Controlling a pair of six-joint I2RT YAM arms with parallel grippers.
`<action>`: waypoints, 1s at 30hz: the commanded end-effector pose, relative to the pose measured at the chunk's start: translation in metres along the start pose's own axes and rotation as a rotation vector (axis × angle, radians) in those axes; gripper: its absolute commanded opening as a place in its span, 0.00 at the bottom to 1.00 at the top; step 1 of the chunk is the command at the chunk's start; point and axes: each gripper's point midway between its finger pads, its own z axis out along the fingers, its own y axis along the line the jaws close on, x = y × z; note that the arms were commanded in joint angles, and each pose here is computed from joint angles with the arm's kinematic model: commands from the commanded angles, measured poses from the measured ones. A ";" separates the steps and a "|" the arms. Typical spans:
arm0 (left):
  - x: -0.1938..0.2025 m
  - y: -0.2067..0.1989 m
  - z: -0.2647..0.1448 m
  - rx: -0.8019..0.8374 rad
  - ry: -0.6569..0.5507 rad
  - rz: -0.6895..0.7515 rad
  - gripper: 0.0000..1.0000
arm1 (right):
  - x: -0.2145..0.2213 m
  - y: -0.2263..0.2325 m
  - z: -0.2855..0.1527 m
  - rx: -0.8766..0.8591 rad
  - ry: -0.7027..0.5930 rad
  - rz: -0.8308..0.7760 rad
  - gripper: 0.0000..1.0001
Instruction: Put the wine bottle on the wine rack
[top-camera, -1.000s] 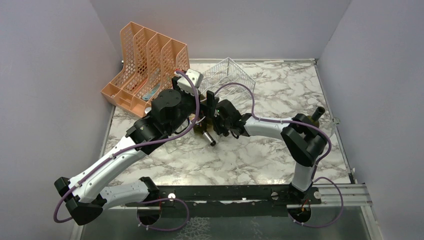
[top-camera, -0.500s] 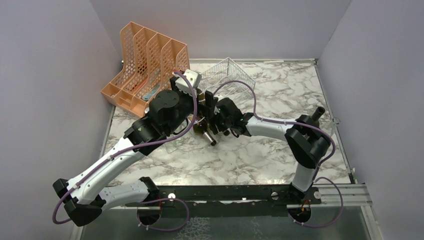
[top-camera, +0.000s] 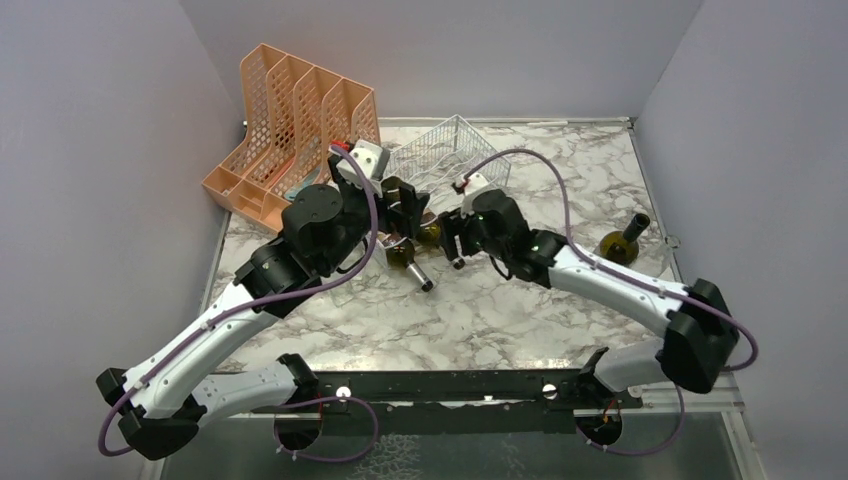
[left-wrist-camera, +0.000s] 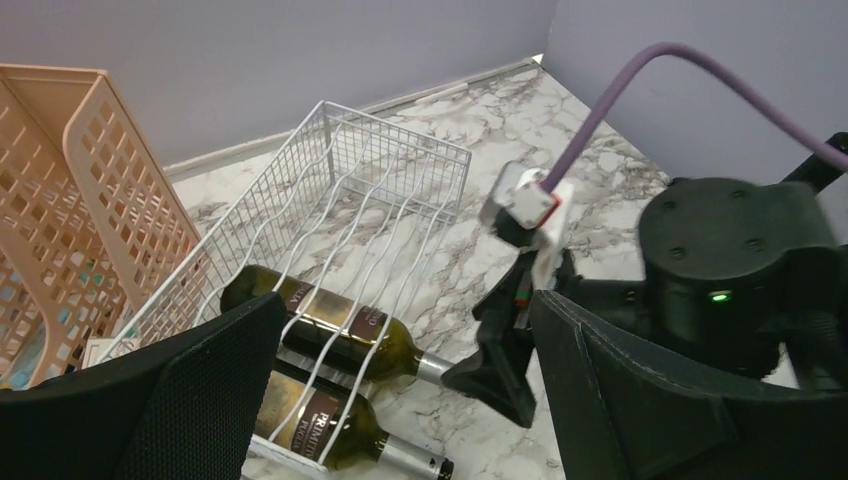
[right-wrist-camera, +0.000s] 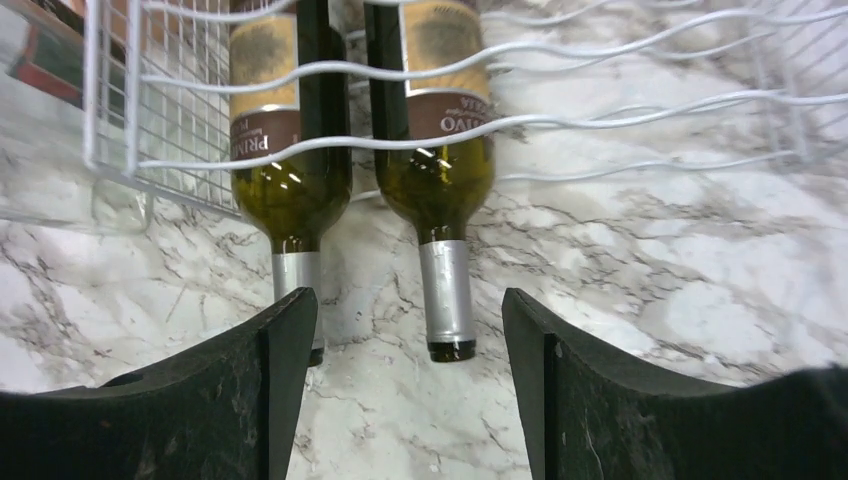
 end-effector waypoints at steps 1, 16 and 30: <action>-0.019 0.004 -0.016 -0.005 -0.057 -0.011 0.99 | -0.026 -0.031 -0.054 0.159 -0.073 0.036 0.71; 0.008 0.001 -0.022 0.042 -0.063 -0.023 0.99 | -0.098 -0.144 -0.214 0.818 -0.260 0.077 0.74; 0.036 -0.017 0.005 0.110 0.011 -0.009 0.99 | -0.081 -0.271 -0.263 1.160 -0.243 0.248 0.81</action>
